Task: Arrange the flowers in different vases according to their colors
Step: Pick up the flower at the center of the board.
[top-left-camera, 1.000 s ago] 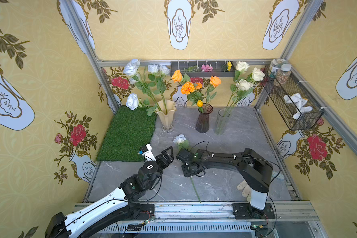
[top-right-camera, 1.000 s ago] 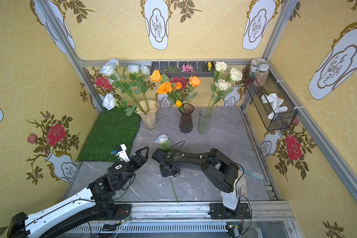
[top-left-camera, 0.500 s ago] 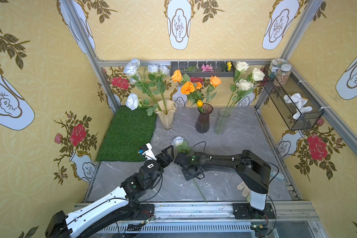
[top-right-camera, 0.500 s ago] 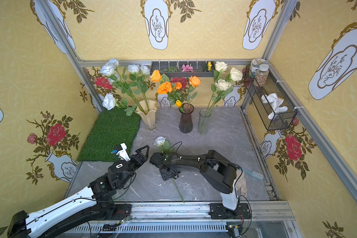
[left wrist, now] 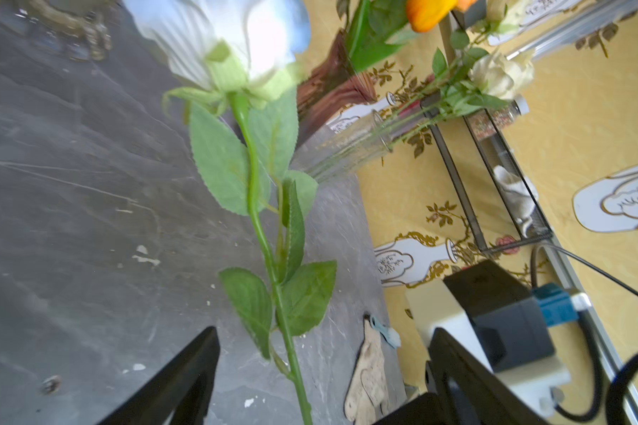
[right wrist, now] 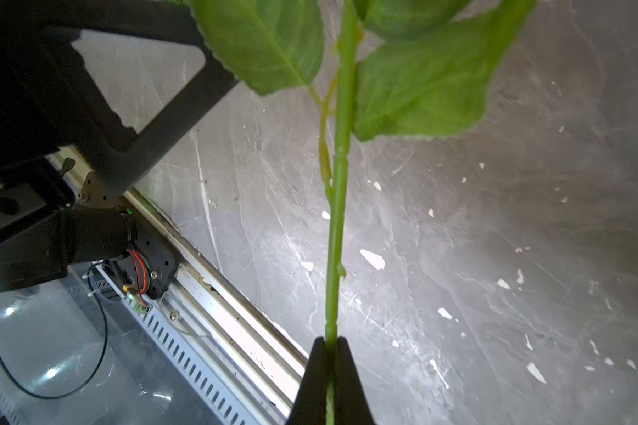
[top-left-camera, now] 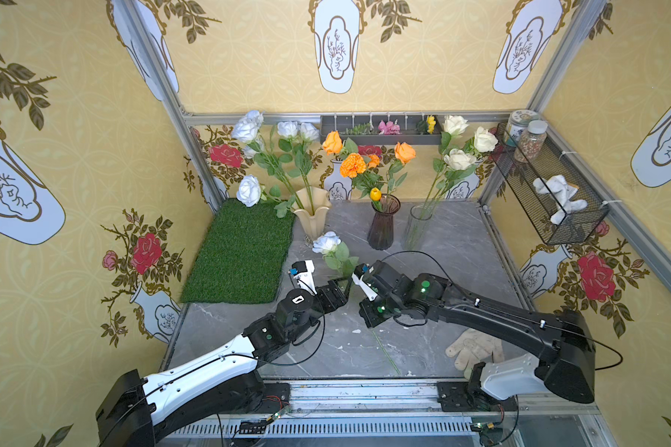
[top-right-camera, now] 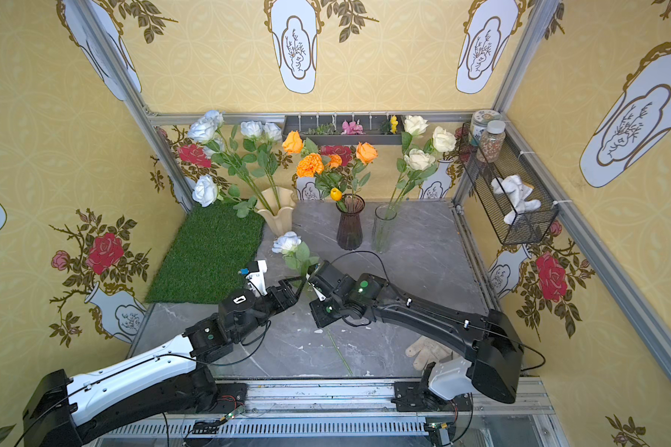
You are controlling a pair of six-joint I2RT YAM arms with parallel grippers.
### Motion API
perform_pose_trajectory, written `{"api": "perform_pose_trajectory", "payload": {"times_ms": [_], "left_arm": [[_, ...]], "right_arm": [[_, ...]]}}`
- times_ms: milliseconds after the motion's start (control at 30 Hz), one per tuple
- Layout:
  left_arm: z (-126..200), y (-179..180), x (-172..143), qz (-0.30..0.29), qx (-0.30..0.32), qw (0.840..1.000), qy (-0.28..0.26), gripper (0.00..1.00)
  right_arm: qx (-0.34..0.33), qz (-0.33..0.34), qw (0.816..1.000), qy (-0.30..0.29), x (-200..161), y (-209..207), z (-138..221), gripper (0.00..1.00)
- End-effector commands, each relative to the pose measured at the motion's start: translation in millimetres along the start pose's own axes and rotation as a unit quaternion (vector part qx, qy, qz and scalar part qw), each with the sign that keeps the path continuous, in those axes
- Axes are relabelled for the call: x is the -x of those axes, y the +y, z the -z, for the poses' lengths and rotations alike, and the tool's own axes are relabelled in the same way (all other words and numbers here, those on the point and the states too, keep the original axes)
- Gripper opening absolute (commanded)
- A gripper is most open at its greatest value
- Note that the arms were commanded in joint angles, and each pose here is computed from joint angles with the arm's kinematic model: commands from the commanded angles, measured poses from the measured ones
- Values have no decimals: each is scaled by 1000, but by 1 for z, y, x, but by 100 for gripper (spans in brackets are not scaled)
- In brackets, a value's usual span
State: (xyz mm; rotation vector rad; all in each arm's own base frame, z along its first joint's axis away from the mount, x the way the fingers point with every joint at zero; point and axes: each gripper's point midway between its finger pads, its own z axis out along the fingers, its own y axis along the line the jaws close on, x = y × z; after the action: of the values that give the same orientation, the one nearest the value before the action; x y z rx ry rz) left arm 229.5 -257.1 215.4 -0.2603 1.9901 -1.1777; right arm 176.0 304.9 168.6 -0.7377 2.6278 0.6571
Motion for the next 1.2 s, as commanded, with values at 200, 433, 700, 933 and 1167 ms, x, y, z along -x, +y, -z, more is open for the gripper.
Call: {"api": "perform_pose_trajectory", "payload": {"times_ms": [200,433,700,933,1167], "left_arm": [[-4,-39,-34,6,-79,995,59,75],[-1,-45,-42,18,-95,993,65,65],[-11,-58,-56,9,-99,991,91,32],[-4,-50,-48,12,-90,993,71,41],[5,-47,-41,16,-93,994,56,58]], "right_arm": [[97,17,993,-57,13,27,43,0],[125,17,989,-79,18,31,59,0],[127,18,989,-79,15,29,60,0],[121,17,989,-80,12,23,61,0],[123,11,988,-87,15,17,65,0]]}}
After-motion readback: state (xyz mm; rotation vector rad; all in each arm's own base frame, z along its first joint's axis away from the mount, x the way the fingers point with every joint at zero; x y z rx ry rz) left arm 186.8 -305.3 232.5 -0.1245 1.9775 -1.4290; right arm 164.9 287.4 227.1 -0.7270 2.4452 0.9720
